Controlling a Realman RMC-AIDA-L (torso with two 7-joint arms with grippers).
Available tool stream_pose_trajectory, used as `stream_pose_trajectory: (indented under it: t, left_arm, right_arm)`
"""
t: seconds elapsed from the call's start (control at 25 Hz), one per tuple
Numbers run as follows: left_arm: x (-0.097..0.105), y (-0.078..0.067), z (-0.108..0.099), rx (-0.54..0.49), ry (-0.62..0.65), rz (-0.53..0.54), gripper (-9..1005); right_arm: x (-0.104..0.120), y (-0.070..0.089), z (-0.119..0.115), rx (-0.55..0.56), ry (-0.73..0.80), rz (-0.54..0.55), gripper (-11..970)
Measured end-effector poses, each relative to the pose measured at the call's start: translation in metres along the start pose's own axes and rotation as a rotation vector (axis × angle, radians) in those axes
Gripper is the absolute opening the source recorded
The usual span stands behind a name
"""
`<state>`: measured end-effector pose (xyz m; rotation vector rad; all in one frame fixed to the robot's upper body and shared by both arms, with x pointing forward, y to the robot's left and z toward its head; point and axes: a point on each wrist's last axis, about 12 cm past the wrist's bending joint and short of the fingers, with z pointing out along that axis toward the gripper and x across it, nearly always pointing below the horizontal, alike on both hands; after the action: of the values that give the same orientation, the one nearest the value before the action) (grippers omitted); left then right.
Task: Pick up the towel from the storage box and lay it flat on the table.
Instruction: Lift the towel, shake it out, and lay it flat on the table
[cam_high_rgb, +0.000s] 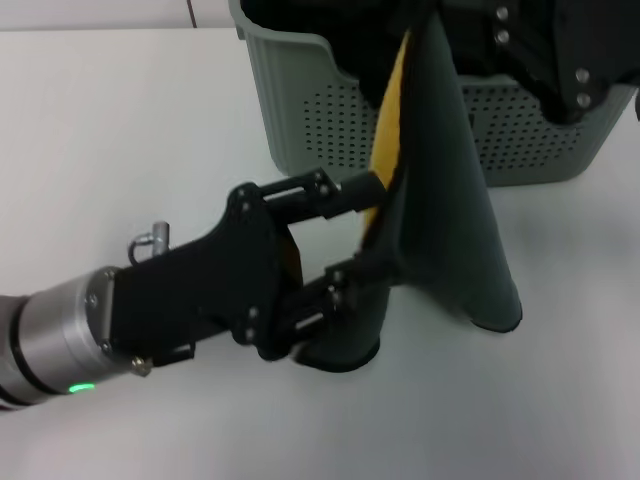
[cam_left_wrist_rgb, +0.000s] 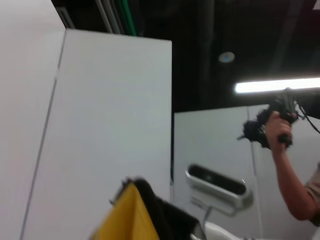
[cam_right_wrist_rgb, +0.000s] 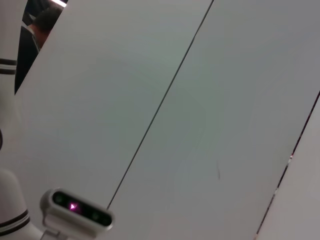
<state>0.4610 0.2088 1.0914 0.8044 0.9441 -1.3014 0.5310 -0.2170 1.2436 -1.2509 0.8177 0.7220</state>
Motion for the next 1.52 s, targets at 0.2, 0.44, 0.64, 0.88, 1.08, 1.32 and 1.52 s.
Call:
stream_pose_trajectory:
  t: [0.2,0.44,0.64,0.88,1.08,1.32,1.52]
  left_arm:
    - [0.008,-0.001,-0.004,-0.042,0.029,-0.018,452]
    - [0.020,0.002,-0.016,-0.188,0.082,-0.005,451]
    - [0.024,-0.002,-0.026,-0.258,0.078,0.007,451]
    - [0.028,-0.008,-0.036,-0.300,0.096,-0.005,450]
    - [0.029,-0.011,-0.039,-0.312,0.103,0.003,450]
    - [0.031,-0.014,-0.036,-0.274,0.113,-0.013,449]
    - [0.034,-0.016,-0.032,-0.258,0.117,-0.004,449]
  right_arm:
    - [-0.007,-0.004,0.006,-0.004,-0.017,-0.016,0]
    - [-0.019,-0.006,0.006,-0.004,-0.029,-0.049,-1]
    - [-0.026,-0.010,0.003,0.030,-0.031,-0.073,0]
    - [-0.030,-0.022,-0.007,0.116,-0.010,-0.088,0]
    - [-0.034,-0.025,-0.012,0.140,-0.005,-0.095,-1]
    - [-0.033,-0.031,-0.007,0.170,-0.005,-0.091,-1]
    - [-0.031,-0.037,0.010,0.186,-0.010,-0.083,0]
